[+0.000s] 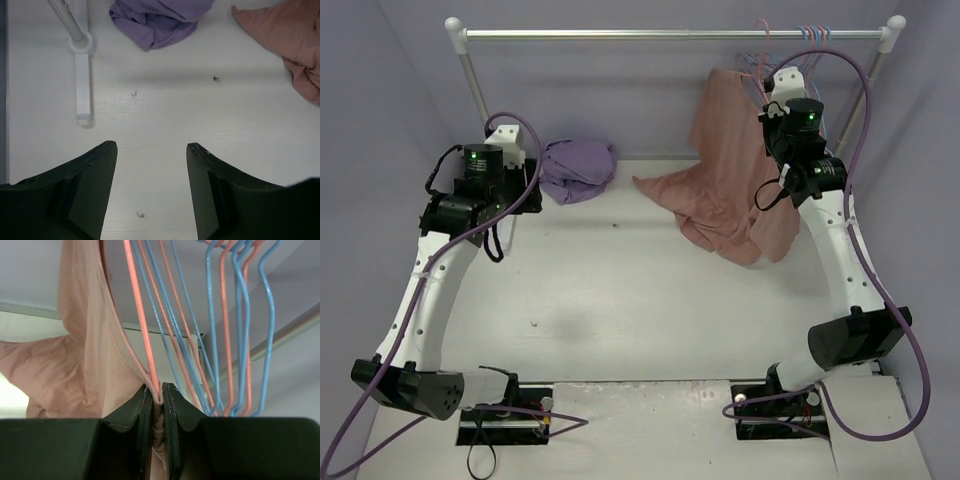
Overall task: Place the t-shirt on the hanger
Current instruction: Place the hanger at the clothesline, then reset both arms
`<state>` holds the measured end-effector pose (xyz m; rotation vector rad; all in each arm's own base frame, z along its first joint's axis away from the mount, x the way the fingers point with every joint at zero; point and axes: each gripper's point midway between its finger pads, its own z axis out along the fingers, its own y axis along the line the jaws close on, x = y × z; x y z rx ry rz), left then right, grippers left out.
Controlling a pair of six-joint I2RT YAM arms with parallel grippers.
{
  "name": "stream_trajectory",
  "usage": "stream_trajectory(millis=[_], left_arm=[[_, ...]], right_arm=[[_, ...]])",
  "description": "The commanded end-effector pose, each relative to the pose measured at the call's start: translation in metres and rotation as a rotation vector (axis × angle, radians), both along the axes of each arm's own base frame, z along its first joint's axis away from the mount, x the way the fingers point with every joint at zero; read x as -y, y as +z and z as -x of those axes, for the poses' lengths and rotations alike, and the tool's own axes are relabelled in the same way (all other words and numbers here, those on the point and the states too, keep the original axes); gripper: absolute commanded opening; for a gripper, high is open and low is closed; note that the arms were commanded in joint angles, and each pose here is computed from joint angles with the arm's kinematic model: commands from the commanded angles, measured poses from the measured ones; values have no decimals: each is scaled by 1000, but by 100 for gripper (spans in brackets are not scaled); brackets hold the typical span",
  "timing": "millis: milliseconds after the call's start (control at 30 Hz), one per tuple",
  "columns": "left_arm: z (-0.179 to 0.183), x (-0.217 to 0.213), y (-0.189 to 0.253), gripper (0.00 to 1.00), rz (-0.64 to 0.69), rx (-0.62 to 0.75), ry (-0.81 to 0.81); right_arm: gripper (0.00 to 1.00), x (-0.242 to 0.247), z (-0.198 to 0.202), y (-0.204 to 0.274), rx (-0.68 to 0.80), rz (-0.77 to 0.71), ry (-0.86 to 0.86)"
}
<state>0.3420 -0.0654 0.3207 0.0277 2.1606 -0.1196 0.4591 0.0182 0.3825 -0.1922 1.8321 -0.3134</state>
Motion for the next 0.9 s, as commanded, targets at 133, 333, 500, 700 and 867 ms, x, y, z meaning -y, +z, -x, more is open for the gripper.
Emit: stream_trajectory(millis=[133,333,500,700,867], left_arm=[[-3,7,18,57,47,45,-13],[-1,6,13,57,46,35,-13],[2,4,19,58,41,44,-5],[13,-2,38,58,38,67,12],[35,-27,61,58,-15,128,104]], right_arm=[[0,-5,5,64,217,-79,17],[19,-12,7,58,201,-114,45],[62,-30,24,81,261,-180,153],[94,-41,79,137,460,-256,271],[100,-43,138,145,565,-322,333]])
